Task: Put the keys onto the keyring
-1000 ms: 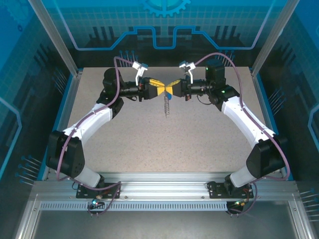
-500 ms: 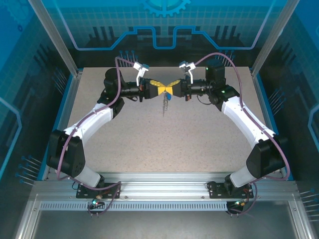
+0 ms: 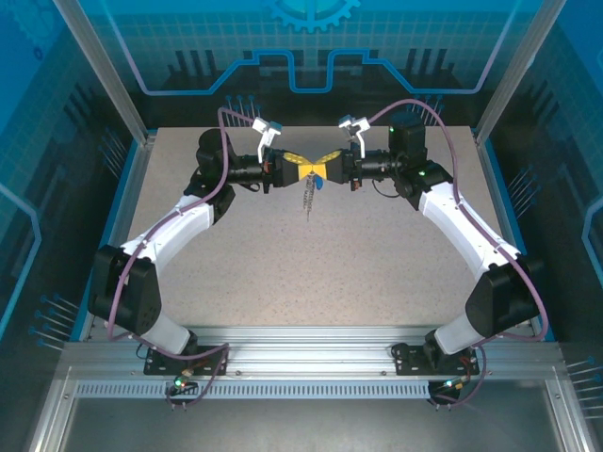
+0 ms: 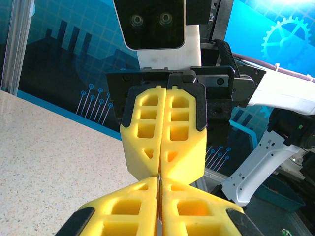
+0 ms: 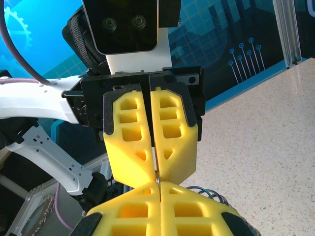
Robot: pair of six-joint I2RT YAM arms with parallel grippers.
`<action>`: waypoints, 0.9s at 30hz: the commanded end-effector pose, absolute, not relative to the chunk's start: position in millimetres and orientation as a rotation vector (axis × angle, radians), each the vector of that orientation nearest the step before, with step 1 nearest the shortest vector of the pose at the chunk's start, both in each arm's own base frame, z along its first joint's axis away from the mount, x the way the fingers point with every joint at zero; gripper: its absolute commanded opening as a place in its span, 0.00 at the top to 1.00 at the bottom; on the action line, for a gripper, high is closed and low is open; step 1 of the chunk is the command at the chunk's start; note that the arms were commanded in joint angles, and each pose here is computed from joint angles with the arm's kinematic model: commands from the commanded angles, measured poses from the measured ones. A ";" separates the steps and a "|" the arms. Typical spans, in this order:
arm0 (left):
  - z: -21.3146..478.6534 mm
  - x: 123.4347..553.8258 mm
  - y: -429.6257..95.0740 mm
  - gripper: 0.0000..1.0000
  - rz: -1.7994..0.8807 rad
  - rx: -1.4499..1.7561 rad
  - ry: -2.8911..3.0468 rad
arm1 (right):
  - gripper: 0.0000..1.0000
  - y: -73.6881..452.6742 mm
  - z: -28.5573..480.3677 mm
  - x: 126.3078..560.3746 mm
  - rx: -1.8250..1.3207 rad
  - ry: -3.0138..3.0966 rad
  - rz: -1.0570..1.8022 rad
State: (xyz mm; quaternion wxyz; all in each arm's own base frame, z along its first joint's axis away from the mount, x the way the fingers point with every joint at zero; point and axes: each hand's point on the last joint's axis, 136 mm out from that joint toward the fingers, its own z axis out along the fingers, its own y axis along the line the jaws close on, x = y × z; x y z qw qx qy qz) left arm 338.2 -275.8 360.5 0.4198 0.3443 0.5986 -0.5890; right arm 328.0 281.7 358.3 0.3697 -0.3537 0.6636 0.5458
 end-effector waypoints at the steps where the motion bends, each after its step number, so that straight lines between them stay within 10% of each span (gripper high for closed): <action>1: 360.7 316.0 -285.8 0.91 -1.533 0.988 1.449 | 1.00 277.9 367.8 337.4 -0.882 1.669 1.358; 13: 365.4 314.1 -289.3 1.00 -1.553 0.982 1.407 | 1.00 276.9 373.0 341.3 -0.848 1.669 1.356; 19: 374.4 322.9 -285.8 1.00 -1.527 0.890 1.369 | 0.62 262.3 386.9 342.9 -0.776 1.645 1.317; 27: 388.6 322.4 -283.3 1.00 -1.525 0.859 1.330 | 0.51 220.8 389.8 345.2 -0.578 1.622 1.198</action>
